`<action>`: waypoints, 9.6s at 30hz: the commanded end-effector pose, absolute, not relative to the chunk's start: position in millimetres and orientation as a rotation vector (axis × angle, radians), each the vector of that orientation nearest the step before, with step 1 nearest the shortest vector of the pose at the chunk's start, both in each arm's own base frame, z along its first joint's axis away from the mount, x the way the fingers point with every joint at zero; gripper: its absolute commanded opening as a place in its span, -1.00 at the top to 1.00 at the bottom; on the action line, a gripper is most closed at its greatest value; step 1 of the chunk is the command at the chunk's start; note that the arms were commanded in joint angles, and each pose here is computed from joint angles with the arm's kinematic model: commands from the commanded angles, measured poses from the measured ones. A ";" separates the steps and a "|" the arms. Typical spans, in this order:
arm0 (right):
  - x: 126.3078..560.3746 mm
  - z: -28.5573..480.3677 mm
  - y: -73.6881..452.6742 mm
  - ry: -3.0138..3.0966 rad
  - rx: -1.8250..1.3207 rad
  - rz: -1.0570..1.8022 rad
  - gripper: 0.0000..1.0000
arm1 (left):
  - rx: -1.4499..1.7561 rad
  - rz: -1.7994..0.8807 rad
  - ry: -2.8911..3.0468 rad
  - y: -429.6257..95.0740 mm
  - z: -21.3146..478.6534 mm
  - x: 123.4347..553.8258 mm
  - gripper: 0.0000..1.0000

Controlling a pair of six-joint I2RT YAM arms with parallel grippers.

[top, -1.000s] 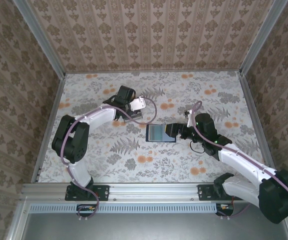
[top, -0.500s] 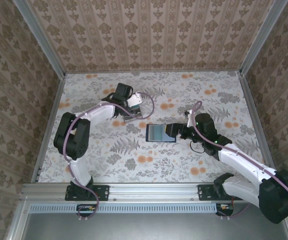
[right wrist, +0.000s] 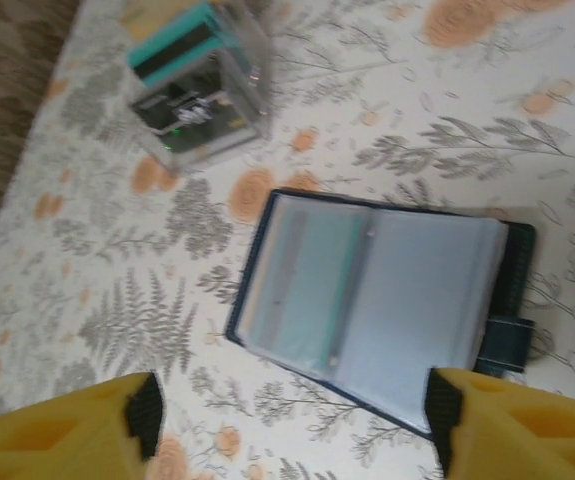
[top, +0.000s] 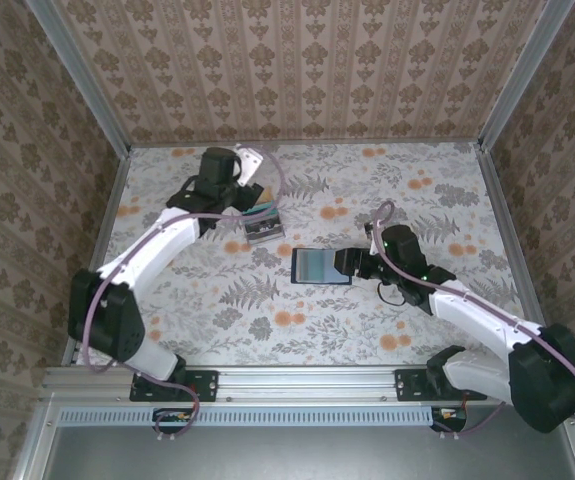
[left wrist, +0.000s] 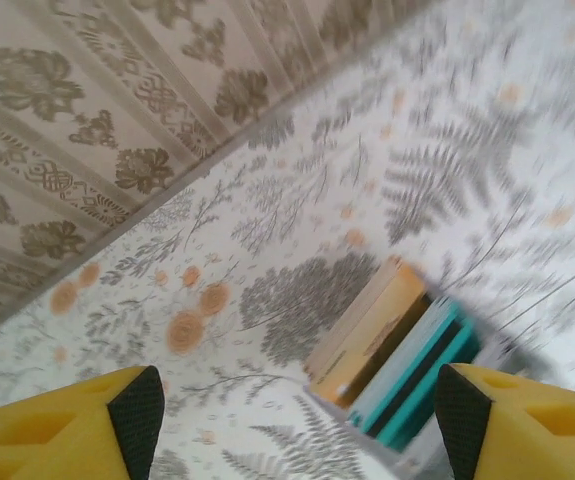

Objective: Take the credit cards out of the card holder

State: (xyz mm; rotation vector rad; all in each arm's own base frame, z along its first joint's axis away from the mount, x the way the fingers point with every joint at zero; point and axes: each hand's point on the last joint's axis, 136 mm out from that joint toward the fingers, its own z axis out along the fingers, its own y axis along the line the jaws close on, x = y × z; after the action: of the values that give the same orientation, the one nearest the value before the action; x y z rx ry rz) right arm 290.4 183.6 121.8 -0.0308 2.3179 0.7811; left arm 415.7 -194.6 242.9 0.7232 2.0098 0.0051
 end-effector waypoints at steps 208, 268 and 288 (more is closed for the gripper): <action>316.6 17.3 208.7 2.694 0.233 0.919 0.66 | 0.272 -0.857 2.796 -331.5 6.5 278.1 0.94; 289.1 209.7 198.8 2.066 -0.027 1.365 1.00 | 0.306 -1.854 1.959 -377.0 214.1 256.9 0.42; 294.5 199.5 198.4 2.093 -0.007 1.351 0.52 | 0.391 -1.848 1.928 -372.1 229.1 237.0 1.00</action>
State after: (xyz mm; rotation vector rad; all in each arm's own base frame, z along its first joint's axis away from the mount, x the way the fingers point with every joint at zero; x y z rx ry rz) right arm 291.4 196.4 188.5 0.0186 2.1273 1.3379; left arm 251.0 -372.0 210.0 0.2863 1.9910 -1.8255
